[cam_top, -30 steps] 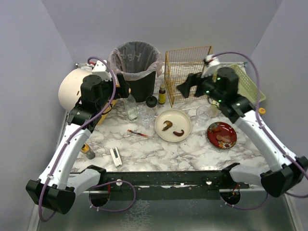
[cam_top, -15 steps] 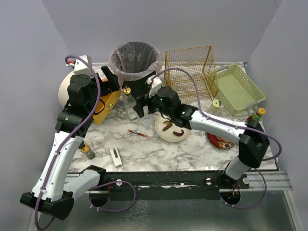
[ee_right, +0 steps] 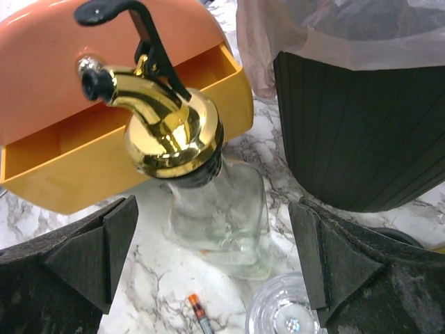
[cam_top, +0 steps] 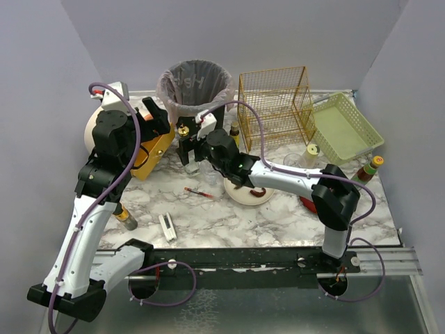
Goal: Clear the kitchen counter
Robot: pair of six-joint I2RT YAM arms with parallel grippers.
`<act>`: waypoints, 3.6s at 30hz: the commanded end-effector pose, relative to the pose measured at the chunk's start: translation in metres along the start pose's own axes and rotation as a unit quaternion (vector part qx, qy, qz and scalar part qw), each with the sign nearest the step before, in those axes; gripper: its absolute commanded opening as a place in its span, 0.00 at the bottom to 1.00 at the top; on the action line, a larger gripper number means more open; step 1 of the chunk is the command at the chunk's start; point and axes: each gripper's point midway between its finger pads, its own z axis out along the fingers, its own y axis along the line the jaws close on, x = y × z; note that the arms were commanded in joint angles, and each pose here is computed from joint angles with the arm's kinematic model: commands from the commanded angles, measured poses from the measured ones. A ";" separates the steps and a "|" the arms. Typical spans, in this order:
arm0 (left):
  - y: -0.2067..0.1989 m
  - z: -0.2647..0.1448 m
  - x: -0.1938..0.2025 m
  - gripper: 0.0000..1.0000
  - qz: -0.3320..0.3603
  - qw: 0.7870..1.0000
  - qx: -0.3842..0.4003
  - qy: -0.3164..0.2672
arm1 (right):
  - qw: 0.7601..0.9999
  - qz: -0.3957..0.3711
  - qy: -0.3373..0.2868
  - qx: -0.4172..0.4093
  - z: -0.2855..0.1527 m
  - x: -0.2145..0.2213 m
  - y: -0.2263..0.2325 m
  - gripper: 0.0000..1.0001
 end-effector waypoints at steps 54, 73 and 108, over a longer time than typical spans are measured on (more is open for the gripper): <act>0.040 -0.027 -0.027 0.99 0.048 0.993 -0.092 -0.055 | 0.991 -0.066 -0.099 0.065 -0.134 -0.231 -0.070 0.00; 0.027 -0.007 -0.009 0.99 0.033 0.997 -0.065 -0.020 | 0.966 -0.018 -0.066 0.249 -0.134 -0.264 -0.299 0.00; 0.026 -0.004 0.016 0.99 0.078 0.996 -0.039 0.011 | 0.962 -0.023 -0.115 0.247 -0.067 -0.250 -0.423 0.00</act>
